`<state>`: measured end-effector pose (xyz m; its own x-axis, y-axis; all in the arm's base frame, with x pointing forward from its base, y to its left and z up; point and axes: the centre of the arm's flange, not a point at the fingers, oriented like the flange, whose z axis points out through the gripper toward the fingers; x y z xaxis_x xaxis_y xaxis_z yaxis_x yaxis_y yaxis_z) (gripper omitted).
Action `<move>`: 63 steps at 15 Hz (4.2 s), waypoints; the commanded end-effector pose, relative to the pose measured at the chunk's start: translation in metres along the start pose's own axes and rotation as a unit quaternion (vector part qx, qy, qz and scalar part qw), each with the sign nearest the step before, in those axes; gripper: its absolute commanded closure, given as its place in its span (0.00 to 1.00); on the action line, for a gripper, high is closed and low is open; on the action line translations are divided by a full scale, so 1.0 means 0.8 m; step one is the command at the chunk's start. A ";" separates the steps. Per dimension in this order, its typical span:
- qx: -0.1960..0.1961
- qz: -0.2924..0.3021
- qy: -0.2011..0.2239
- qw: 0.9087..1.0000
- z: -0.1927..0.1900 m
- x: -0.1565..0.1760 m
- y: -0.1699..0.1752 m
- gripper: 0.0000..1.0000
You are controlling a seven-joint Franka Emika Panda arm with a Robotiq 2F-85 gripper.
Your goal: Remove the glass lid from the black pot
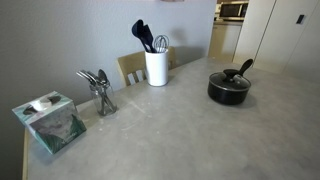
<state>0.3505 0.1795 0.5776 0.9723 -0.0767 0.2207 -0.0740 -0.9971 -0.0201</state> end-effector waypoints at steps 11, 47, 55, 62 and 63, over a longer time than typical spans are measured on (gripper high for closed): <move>-0.089 -0.045 0.040 0.994 0.002 -0.010 -0.008 0.00; -0.057 -0.074 -0.001 0.996 0.081 0.073 0.126 0.00; -0.002 -0.092 -0.065 0.994 0.161 0.121 0.188 0.00; 0.001 -0.079 -0.070 0.994 0.172 0.113 0.189 0.00; 0.005 -0.103 -0.073 0.992 0.184 0.114 0.201 0.00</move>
<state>0.4580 0.0224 0.4607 0.9930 0.0826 0.0840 0.0827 -0.9966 0.0027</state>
